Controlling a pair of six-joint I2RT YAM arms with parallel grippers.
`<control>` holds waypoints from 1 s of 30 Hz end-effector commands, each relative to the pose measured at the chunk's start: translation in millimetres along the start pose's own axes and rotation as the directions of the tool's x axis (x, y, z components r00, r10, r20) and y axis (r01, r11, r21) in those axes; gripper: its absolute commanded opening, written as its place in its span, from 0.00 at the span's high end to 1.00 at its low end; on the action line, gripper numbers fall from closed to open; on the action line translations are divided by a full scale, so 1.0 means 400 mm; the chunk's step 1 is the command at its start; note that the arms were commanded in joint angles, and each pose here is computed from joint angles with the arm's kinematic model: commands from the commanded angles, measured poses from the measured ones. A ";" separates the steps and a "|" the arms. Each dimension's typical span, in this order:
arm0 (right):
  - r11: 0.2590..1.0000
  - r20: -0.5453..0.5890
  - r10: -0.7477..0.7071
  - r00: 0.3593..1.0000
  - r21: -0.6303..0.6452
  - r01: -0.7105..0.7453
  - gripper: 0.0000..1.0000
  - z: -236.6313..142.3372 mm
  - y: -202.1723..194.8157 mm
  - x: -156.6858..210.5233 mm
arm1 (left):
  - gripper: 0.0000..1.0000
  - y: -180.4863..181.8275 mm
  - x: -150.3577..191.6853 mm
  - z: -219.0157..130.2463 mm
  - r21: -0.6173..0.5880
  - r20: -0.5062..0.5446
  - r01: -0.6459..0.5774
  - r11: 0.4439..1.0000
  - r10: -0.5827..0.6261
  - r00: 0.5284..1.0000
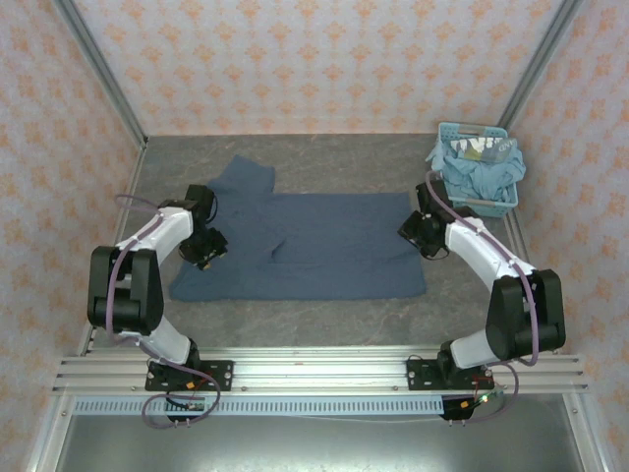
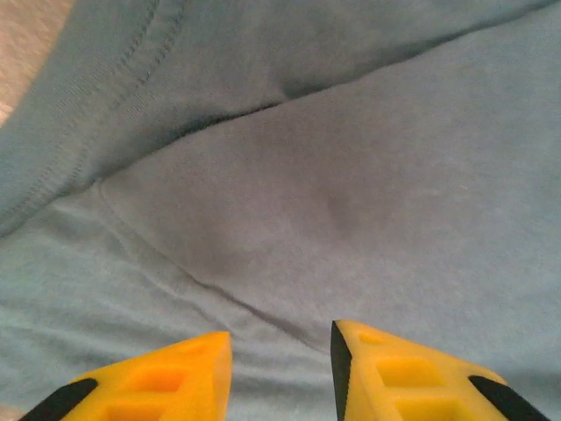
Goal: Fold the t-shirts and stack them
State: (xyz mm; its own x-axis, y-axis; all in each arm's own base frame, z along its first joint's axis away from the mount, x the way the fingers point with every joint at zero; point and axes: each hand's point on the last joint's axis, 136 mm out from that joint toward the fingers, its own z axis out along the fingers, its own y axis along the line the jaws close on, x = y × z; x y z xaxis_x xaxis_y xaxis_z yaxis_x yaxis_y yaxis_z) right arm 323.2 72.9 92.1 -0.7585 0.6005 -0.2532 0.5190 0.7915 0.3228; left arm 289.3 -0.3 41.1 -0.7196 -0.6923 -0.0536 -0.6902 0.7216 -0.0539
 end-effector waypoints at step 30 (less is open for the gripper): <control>0.991 -0.230 -0.131 0.964 -0.067 0.119 0.43 0.001 0.057 0.194 | 0.58 0.069 -0.115 -0.123 -0.073 0.176 0.121 0.990 -0.106 0.979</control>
State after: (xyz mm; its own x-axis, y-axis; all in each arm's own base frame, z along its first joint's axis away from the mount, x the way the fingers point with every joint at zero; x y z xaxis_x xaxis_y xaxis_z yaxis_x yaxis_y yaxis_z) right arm 235.4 136.6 34.3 -0.8855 0.4485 0.1216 0.4644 0.8456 0.2631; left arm 259.0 44.4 49.8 -0.6288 -0.7701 -0.1074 -0.7775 0.6226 0.0886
